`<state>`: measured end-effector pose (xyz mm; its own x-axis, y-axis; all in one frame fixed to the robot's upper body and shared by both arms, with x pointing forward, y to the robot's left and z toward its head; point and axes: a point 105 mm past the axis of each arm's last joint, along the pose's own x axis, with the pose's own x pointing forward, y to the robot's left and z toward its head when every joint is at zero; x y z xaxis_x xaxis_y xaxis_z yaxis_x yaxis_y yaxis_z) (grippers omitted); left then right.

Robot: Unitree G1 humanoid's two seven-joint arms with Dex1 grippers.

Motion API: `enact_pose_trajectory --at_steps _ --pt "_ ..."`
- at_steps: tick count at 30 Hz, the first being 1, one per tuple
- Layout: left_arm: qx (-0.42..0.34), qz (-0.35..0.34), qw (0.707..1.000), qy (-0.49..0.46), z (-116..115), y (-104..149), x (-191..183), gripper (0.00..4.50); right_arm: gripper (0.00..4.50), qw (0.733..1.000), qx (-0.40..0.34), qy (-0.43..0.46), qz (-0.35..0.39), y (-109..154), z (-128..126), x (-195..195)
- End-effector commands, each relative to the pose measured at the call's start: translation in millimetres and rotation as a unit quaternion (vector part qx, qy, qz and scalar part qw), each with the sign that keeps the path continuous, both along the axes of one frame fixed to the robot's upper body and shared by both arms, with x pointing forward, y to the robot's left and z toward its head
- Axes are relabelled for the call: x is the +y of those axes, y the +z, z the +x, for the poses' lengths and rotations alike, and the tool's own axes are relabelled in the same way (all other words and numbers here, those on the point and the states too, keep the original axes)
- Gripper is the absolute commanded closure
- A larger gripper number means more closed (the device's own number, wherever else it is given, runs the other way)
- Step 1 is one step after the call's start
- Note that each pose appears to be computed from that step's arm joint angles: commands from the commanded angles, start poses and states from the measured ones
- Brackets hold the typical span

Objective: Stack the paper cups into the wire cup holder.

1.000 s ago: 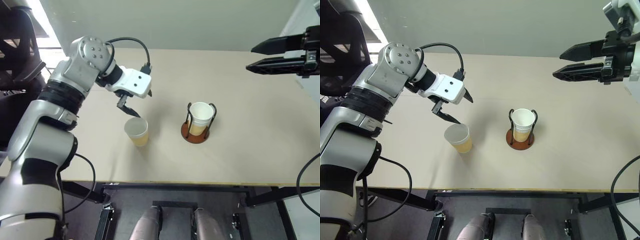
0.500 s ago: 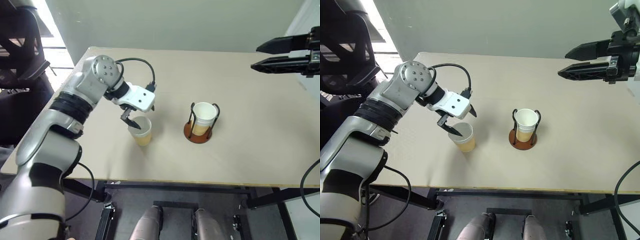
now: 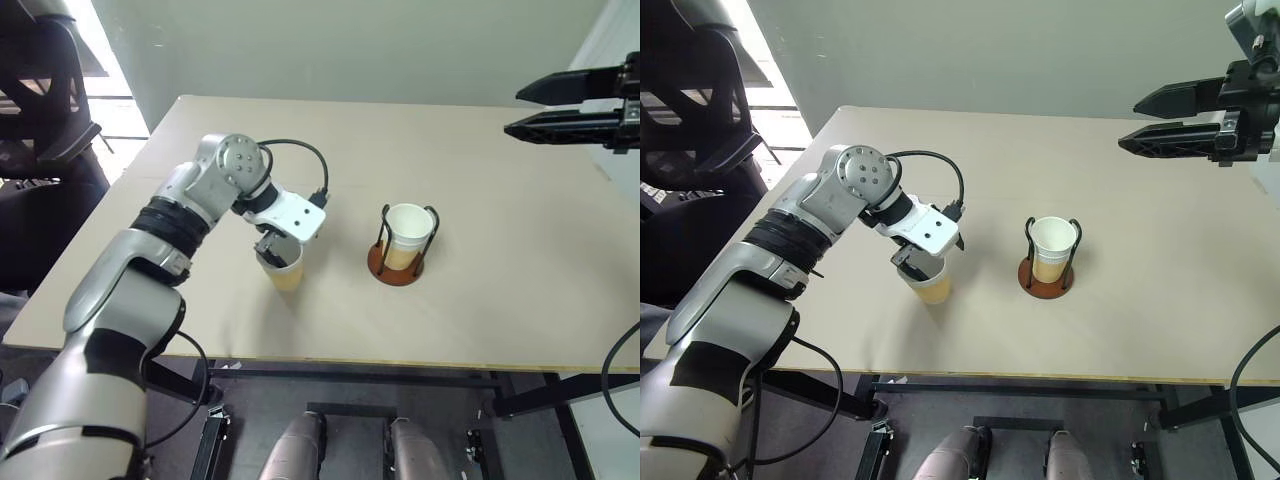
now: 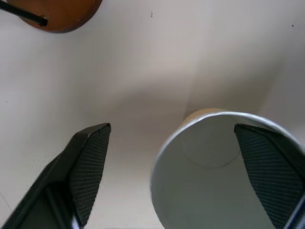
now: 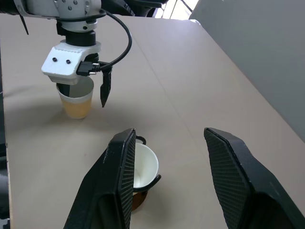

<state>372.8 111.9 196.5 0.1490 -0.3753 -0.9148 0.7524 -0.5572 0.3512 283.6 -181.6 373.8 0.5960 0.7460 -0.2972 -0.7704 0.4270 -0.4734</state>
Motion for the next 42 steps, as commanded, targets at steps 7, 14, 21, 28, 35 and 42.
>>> enact_pose_trajectory --at_steps 7,14,21,28,35,42 --pt "-0.003 0.02 1.0 0.01 1 9 18 3.58 2.21 0.999 -0.032 -0.016 0.016 15 -6 -10" --pt "0.019 -0.005 1.0 0.014 -6 18 16 4.45 2.21 0.999 -0.03 -0.017 0.018 14 -6 -16" --pt "0.067 -0.098 0.993 -0.003 -29 65 -18 4.45 2.21 1.0 -0.027 0.011 -0.009 6 -13 -28" --pt "0.075 -0.151 0.986 0.008 -33 110 -34 4.45 2.21 0.999 0.012 0.029 -0.013 -3 -21 -37" --pt "0.058 -0.188 0.98 0.012 -25 138 -51 4.45 2.21 0.996 -0.008 0.083 0.017 6 -32 -22" --pt "0.036 -0.194 0.98 0.011 -19 150 -66 4.45 2.21 0.992 0.01 0.119 0.043 11 -46 -17"
